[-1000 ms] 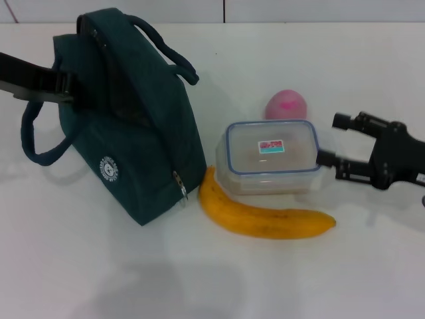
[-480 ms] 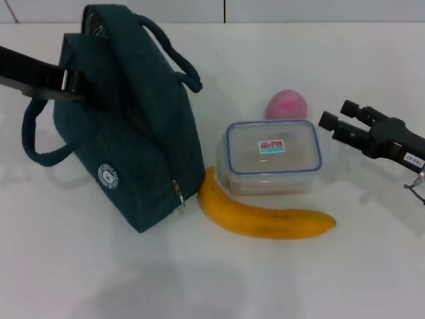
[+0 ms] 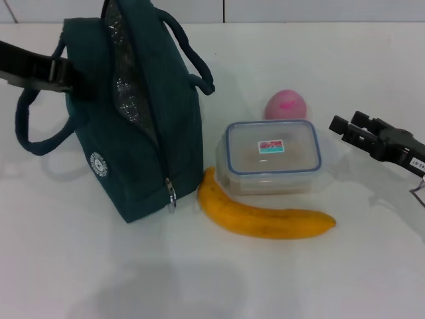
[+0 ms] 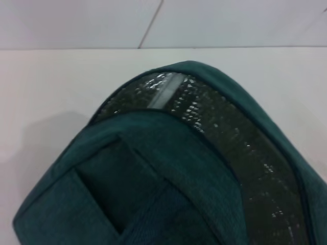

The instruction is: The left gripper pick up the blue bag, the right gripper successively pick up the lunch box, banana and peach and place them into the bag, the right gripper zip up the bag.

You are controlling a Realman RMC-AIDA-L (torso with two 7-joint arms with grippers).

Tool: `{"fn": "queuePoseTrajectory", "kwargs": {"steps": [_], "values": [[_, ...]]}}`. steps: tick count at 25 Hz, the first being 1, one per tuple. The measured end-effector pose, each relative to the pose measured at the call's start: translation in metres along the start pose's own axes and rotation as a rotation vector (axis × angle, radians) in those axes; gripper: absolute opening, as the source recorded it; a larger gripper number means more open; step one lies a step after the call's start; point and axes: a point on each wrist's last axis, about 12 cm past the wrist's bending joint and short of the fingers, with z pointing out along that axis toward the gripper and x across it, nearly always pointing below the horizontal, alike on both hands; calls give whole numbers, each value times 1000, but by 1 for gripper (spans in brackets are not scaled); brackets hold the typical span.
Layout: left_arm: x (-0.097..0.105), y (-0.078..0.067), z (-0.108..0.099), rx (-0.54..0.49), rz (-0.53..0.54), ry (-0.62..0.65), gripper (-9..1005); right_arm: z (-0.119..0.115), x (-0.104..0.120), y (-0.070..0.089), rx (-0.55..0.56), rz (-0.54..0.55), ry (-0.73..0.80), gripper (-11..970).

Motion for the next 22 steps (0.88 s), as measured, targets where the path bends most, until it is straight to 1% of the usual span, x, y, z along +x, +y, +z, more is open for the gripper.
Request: {"fn": "queuePoseTrajectory", "kwargs": {"steps": [3, 12, 14, 18, 19, 22], "values": [[3, 3, -1, -3, -6, 20, 41, -2, -1, -2, 7, 1, 14, 839], [19, 2, -7, 2, 22, 72, 41, -5, -2, -7, 32, 16, 25, 839], [21, 0, -7, 7, 31, 87, 41, -5, -1, -6, 31, 18, 27, 839], [28, -6, -5, 4, 81, 129, 41, -5, 2, -6, 35, 28, 33, 839], [29, -6, -5, 2, 85, 130, 41, -3, 4, -8, 56, 54, 41, 839], [28, -8, -6, -1, 96, 130, 41, -2, 6, -7, 61, 72, 47, 839]]}}
